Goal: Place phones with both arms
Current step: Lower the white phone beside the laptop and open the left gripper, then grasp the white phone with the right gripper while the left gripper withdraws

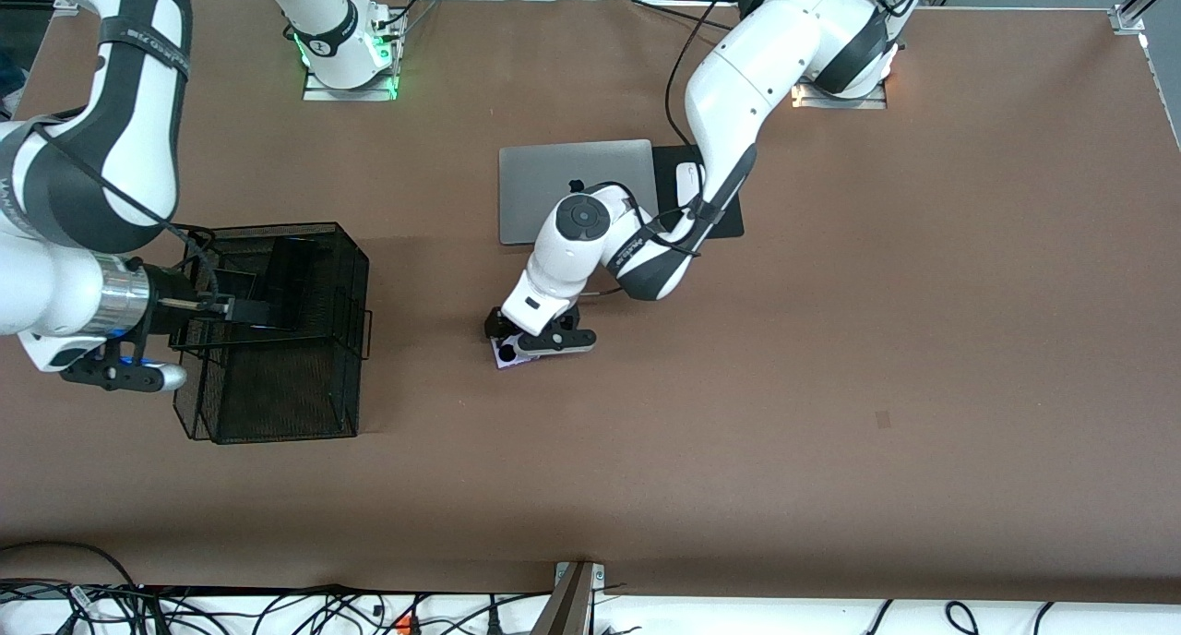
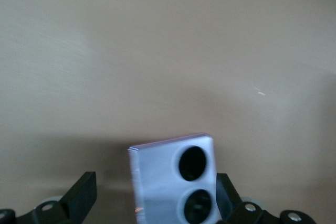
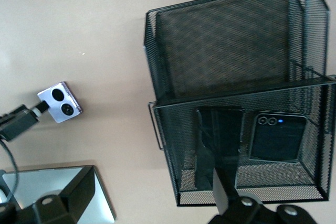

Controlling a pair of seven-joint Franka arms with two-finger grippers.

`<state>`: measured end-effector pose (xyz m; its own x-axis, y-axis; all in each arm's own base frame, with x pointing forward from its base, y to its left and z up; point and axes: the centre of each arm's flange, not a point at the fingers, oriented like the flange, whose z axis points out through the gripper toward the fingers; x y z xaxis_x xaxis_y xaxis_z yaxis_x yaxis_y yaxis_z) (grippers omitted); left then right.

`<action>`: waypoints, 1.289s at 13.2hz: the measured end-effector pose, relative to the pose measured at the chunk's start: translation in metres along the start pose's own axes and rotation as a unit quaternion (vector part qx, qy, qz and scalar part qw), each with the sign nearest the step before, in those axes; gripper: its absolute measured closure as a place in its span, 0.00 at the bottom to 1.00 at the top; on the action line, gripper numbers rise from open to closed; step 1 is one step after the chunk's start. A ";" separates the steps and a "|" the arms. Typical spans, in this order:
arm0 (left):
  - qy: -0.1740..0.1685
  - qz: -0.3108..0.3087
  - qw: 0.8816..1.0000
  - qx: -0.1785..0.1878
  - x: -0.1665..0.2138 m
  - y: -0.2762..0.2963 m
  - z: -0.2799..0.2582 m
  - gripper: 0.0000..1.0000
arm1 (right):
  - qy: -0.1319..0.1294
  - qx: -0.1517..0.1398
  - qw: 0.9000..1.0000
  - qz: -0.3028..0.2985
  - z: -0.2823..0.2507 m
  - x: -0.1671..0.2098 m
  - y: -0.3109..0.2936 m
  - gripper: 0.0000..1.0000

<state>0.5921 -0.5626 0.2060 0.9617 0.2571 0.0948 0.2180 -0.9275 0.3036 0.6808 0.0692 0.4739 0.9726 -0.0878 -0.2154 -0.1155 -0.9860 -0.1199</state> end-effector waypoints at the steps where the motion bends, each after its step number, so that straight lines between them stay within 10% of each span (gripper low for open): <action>1: -0.019 0.003 1.000 0.022 0.020 -0.009 -0.020 0.00 | 0.000 0.000 1.000 -0.008 0.001 -0.001 -0.009 0.00; 10: -0.181 0.112 0.962 0.172 0.141 -0.137 -0.236 0.00 | 0.049 -0.047 0.992 -0.111 0.114 -0.029 -0.231 0.00; 17: -0.156 0.156 0.954 0.202 0.237 -0.337 -0.420 0.00 | 0.057 -0.049 0.988 -0.138 0.265 -0.033 -0.275 0.00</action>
<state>0.6773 -0.0756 0.5244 0.9790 -0.0840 -0.1859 -0.1021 -0.9907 -0.0901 0.6271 0.3804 0.2572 0.9814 0.1764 -0.0759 0.1719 -0.9832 -0.0622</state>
